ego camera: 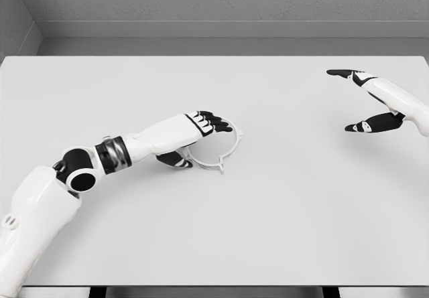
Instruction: Assemble PVC drainage pipe clamps
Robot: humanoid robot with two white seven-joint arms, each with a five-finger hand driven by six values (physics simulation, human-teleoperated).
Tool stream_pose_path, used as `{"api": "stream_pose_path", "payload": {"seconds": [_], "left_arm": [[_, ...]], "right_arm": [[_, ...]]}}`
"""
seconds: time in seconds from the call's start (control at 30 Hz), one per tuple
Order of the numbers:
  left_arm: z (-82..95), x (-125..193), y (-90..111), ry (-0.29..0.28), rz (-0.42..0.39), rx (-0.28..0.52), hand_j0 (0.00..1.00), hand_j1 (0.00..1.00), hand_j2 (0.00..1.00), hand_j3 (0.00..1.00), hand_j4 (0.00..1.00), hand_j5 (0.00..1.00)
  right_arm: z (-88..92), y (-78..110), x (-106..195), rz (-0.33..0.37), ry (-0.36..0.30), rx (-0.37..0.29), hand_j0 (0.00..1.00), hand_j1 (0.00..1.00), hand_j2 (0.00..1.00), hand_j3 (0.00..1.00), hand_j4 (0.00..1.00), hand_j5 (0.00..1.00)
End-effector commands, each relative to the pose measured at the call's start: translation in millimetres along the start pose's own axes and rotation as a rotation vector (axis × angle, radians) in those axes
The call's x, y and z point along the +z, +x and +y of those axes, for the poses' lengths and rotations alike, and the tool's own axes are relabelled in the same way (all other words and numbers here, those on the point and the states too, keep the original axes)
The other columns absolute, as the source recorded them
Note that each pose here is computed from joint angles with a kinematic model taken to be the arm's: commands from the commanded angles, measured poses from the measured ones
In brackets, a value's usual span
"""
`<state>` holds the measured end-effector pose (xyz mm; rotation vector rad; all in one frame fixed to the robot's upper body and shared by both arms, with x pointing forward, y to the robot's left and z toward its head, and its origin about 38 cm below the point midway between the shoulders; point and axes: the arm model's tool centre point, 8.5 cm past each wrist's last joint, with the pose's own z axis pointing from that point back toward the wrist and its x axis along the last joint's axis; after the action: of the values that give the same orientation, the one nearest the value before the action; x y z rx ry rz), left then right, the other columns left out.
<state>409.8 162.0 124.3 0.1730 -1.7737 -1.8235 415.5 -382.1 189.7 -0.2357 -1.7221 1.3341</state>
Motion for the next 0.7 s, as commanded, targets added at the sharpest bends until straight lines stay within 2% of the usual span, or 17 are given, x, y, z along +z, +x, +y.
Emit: {"api": "stream_pose_path", "payload": {"seconds": [0.0, 0.67], "left_arm": [[-0.1, -1.5, 0.4, 0.007, -0.002, 0.010, 1.00, 1.00, 1.00, 1.00, 1.00, 1.00], [-4.5, -8.0, -3.8, 0.007, 0.007, 0.036, 1.00, 1.00, 1.00, 1.00, 1.00, 1.00]], "right_arm": [[-1.2, 0.0, 0.6, 0.000, -0.005, -0.005, 1.00, 1.00, 1.00, 1.00, 1.00, 1.00], [-1.4, -0.5, 1.7, 0.002, -0.003, -0.004, 1.00, 1.00, 1.00, 1.00, 1.00, 1.00]]}}
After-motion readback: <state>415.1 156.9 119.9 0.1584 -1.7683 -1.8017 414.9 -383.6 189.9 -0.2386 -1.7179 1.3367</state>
